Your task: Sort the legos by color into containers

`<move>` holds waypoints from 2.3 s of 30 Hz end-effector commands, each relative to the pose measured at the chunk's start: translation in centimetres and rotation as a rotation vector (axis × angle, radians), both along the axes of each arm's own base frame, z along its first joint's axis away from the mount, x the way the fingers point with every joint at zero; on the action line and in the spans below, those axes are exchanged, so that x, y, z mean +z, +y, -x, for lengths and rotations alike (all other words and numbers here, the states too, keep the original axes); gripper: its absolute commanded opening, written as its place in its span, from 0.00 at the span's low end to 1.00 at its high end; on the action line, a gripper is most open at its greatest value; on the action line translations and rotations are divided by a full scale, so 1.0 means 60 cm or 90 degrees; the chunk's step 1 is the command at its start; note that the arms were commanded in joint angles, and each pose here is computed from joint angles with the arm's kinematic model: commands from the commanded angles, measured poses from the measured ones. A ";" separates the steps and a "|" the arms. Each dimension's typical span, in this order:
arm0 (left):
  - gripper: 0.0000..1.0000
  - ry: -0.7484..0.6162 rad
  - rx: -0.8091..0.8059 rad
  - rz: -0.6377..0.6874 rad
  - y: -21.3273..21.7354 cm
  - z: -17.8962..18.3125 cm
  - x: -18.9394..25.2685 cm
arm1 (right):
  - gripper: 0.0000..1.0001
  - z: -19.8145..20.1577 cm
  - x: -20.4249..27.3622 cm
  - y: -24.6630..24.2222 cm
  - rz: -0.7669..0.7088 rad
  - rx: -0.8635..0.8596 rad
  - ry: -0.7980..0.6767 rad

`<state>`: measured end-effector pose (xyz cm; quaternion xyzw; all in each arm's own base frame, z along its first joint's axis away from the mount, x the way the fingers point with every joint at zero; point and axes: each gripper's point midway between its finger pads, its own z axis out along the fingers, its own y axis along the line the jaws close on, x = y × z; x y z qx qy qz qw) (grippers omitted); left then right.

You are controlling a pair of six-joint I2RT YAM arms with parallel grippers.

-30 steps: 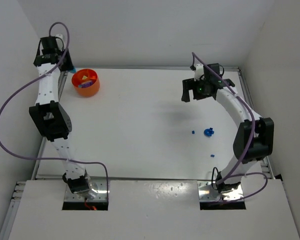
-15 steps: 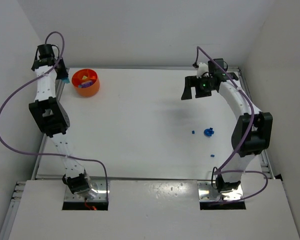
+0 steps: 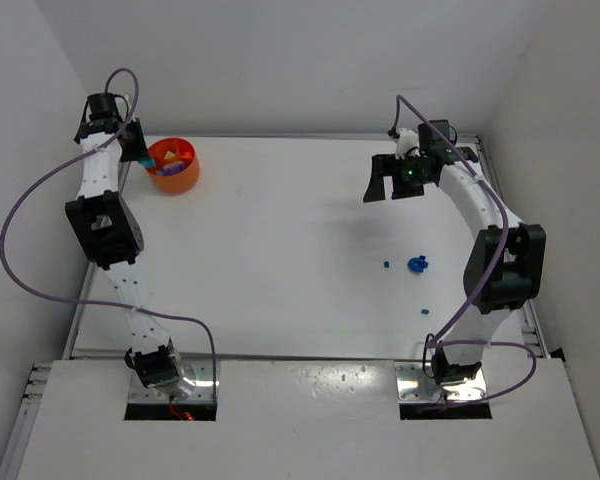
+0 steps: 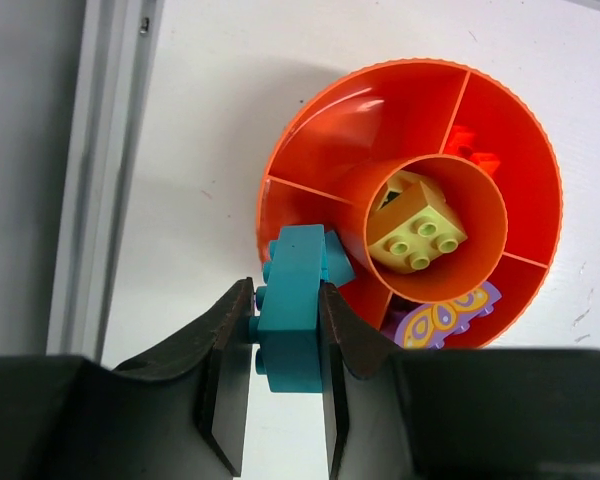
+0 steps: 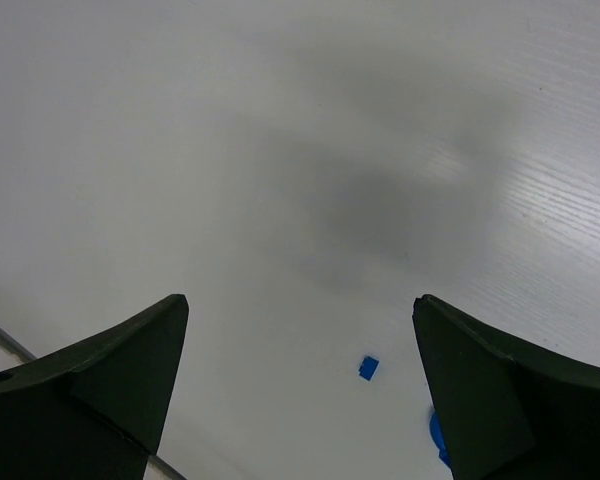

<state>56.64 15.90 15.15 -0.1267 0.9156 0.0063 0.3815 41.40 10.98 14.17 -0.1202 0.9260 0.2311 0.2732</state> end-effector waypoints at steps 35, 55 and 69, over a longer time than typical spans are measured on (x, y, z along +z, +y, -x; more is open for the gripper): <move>0.04 0.036 -0.272 0.084 -0.291 0.058 0.004 | 0.94 0.007 0.003 -0.004 0.008 0.026 -0.037; 0.06 0.063 -0.171 -0.060 -0.262 0.031 -0.014 | 0.94 0.006 0.008 -0.006 0.013 0.022 -0.043; 0.05 0.070 -0.056 -0.233 -0.140 0.008 -0.001 | 0.94 0.002 0.007 -0.007 0.015 0.027 -0.046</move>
